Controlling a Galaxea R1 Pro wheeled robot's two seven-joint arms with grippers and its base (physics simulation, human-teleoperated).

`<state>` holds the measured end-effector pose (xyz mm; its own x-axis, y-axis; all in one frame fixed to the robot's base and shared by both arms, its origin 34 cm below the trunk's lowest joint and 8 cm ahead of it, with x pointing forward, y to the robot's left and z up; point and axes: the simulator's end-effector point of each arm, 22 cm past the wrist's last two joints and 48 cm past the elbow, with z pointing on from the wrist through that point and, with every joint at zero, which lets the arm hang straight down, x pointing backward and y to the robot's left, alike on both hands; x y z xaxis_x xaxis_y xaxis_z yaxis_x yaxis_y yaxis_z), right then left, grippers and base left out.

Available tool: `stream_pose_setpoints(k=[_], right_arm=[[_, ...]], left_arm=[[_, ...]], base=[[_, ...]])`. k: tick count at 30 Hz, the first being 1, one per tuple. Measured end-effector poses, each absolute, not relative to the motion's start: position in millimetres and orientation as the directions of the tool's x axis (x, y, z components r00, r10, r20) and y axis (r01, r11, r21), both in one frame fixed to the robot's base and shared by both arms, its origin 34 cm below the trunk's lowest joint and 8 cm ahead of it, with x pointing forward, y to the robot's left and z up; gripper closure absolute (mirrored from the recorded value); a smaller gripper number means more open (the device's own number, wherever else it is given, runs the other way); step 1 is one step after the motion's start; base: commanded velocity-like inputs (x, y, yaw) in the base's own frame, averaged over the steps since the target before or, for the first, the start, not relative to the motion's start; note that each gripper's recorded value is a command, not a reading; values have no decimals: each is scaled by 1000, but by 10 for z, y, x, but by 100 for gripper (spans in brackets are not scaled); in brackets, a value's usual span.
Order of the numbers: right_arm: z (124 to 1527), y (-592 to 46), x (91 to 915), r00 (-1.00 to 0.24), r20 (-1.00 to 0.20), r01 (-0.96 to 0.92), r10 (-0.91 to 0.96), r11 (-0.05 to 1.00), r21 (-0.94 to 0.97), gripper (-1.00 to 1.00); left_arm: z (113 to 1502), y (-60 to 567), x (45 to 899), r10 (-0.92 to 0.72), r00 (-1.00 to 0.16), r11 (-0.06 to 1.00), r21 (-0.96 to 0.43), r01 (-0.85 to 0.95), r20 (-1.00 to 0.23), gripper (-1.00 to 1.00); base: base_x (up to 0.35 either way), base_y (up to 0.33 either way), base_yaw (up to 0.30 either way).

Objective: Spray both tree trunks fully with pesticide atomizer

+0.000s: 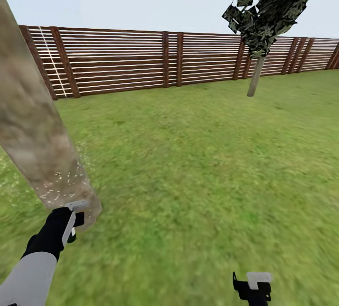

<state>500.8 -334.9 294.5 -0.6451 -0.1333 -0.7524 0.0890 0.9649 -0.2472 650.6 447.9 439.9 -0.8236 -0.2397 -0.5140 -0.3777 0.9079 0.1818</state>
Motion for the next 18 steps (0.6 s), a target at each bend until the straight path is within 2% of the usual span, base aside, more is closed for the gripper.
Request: stream_pose_setpoints(k=[3, 5, 16, 18], right_arm=[[2944, -3349, 5008, -645, -752, 89, -133, 965, -247, -100], [2943, -3349, 5008, -645, -752, 89, -133, 965, -247, -100], [2938, -3348, 5007, -646, -752, 89, -133, 965, -247, -100], [2938, -3346, 5007, -646, -752, 88, -133, 965, -246, -100]], left_arm=[[4396, 4479, 6504, -240, -824, 908, 182, -378, -513, 100], [4394, 4479, 6505, -240, -824, 908, 182, -377, -513, 100], [4368, 4440, 6507, -242, -825, 911, 173, -374, -511, 100], [4331, 4321, 6518, -244, -827, 918, 155, -366, -506, 100]], base=[[107, -250, 0], [-118, -232, 0], [-326, -27, 0], [-340, 0, -140]])
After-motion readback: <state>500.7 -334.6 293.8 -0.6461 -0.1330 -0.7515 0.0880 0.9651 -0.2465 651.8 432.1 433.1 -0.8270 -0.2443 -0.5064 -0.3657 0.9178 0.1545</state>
